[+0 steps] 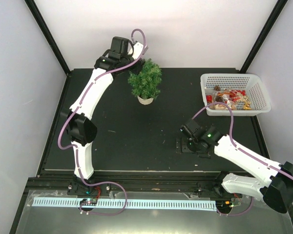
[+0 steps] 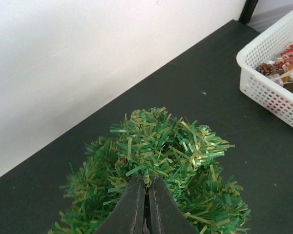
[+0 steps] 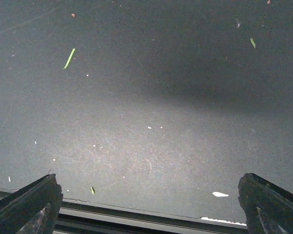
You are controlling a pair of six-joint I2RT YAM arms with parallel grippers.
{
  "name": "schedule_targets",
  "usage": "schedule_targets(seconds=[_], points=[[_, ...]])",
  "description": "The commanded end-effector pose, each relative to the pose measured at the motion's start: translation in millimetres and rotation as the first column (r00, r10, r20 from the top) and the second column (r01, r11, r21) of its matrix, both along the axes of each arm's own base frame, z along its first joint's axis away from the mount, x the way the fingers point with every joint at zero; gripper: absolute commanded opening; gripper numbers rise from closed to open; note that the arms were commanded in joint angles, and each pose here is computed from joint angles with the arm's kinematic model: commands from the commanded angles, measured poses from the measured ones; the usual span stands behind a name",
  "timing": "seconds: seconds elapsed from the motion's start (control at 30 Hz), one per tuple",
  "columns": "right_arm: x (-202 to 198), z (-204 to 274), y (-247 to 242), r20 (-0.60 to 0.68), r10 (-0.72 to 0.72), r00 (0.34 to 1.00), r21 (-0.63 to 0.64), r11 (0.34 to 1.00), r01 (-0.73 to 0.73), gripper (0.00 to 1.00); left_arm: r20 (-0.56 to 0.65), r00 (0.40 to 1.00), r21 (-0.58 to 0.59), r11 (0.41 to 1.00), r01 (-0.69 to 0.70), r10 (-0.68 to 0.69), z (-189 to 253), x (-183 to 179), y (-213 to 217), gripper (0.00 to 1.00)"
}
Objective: Decorate the small christmas tree
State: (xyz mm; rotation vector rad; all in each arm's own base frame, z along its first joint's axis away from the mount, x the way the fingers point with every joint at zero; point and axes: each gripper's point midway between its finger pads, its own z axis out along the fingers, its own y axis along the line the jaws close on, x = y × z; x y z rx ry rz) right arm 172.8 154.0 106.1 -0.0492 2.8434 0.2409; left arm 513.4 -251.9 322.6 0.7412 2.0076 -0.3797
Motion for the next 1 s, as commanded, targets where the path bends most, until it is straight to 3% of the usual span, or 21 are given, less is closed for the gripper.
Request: schedule_targets(seconds=[0.0, 0.5, 0.77, 0.97], points=[[4.7, -1.6, 1.2, 0.029, 0.008, 1.000, -0.009, 1.000, -0.007, 0.99, 0.048, 0.997, -0.053, 0.997, 0.060, -0.058, 48.1, -33.7, -1.6, 0.02], [6.7, -7.0, 6.2, 0.031, 0.023, 0.999, 0.002, 1.000, -0.024, 0.99, 0.069, 0.985, -0.151, 0.975, 0.164, -0.155, 95.3, -139.6, 6.2, 0.02], [1.8, -4.8, -0.8, 0.034, 0.012, 0.999, 0.000, 1.000, -0.012, 0.99, 0.078, 0.968, -0.134, 0.959, 0.249, -0.240, 79.5, -209.4, 1.2, 0.01], [-2.3, -4.0, -3.6, 0.029, -0.001, 1.000, 0.010, 1.000, 0.001, 0.99, 0.046, 0.966, -0.121, 0.958, 0.258, -0.254, 60.5, -227.3, -0.3, 0.01]])
